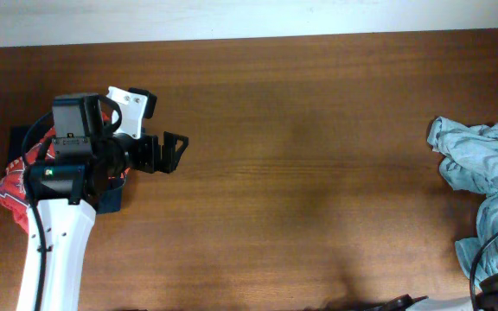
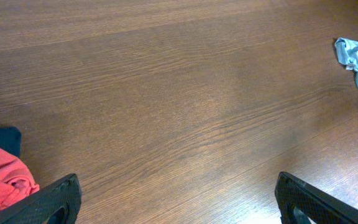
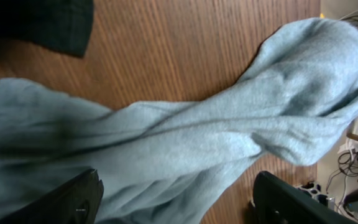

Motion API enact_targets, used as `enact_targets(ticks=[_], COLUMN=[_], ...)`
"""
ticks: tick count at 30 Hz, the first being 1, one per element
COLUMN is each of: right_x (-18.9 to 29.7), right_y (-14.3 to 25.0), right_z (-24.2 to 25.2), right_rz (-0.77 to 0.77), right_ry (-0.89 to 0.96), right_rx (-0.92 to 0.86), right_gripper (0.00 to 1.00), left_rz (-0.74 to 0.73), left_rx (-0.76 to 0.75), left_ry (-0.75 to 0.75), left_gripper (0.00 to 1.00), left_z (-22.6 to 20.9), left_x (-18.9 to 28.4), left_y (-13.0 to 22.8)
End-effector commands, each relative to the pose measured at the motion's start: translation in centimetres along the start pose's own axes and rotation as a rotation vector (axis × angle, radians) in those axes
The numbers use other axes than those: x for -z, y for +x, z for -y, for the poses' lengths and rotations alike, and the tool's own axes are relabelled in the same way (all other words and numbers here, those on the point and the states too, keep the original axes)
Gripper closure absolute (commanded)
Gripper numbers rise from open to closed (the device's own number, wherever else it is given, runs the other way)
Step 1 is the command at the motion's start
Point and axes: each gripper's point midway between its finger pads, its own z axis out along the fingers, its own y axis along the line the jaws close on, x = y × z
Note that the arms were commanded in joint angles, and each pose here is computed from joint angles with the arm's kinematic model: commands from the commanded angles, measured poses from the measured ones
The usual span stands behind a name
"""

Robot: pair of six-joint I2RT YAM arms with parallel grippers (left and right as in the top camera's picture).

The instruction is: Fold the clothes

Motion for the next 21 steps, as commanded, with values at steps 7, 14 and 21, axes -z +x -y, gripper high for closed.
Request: enact_targets(ticks=[7, 14, 21], right_x=[-2.1, -2.1, -1.0], right_y=[-0.3, -0.3, -0.3], right_z=[0.9, 0.8, -0.2], right_rz=[-0.007, -0.007, -0.035], right_ry=[0.098, 0.091, 0.042], right_rx=[-0.033, -0.044, -0.044], right_gripper=[0.18, 0.64, 0.96], left_rz=[0.013, 0.013, 0.012], left_rx=[0.004, 0.004, 0.004], left_ry=[0.023, 0.023, 0.024], left_gripper=[0.01, 0.01, 0.01], left_z=[0.6, 0.6, 0.6], left_x=[0.2, 0.2, 0.2], left_y=[-0.6, -0.6, -0.6])
